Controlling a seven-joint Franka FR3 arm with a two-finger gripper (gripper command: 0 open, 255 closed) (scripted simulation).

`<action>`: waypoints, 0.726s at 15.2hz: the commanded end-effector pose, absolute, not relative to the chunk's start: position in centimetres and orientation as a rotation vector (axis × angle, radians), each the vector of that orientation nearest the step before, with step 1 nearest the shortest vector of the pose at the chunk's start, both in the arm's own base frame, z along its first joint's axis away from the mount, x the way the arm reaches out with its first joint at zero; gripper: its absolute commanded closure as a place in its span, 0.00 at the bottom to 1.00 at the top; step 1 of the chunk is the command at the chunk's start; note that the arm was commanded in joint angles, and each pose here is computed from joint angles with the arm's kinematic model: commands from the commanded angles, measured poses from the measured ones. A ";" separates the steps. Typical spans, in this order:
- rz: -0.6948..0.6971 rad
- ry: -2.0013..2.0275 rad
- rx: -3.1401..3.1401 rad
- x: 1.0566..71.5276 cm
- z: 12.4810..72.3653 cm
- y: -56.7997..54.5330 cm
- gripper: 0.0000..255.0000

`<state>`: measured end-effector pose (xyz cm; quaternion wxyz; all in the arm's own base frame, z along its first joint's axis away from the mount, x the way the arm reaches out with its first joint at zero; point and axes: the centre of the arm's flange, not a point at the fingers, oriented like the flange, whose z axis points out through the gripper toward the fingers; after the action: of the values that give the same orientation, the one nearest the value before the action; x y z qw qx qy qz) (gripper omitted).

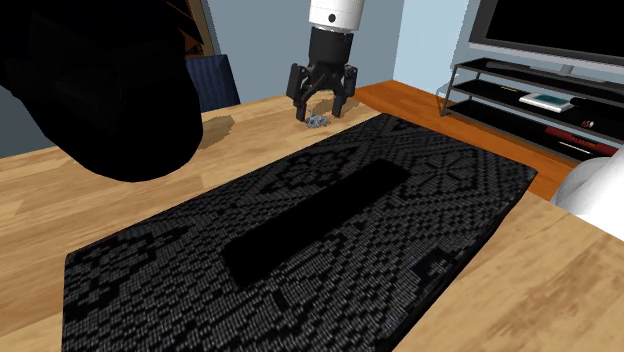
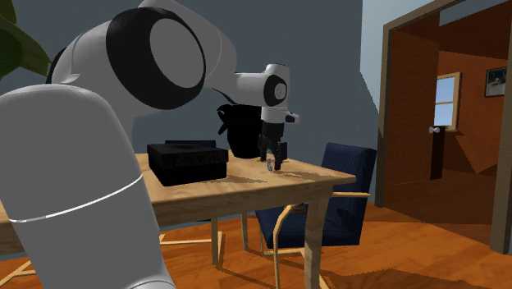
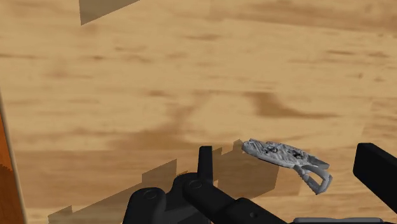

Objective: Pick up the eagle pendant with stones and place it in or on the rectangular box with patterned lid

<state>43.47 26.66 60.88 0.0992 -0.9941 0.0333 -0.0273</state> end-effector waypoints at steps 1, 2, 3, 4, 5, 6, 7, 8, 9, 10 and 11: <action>-0.081 0.099 -2.940 43.5 60.9 26.7 0.00; -0.081 0.099 -2.940 43.5 60.9 26.7 0.00; -0.081 0.099 -2.940 43.5 60.9 26.7 1.00; -0.081 0.099 -2.940 43.5 60.9 26.7 1.00; -0.081 0.099 -2.940 43.5 60.9 26.7 1.00; -0.081 0.099 -2.940 43.5 60.9 26.7 1.00; -0.081 0.099 -2.940 43.5 60.9 26.7 1.00; -0.081 0.099 -2.940 43.5 60.9 26.7 1.00; -0.081 0.099 -2.940 43.5 60.9 26.7 1.00; -0.081 0.099 -2.940 43.5 60.9 26.7 1.00; -0.081 0.099 -2.940 43.5 60.9 26.7 1.00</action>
<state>43.47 26.66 60.87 0.0992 -0.9941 0.0333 -0.0273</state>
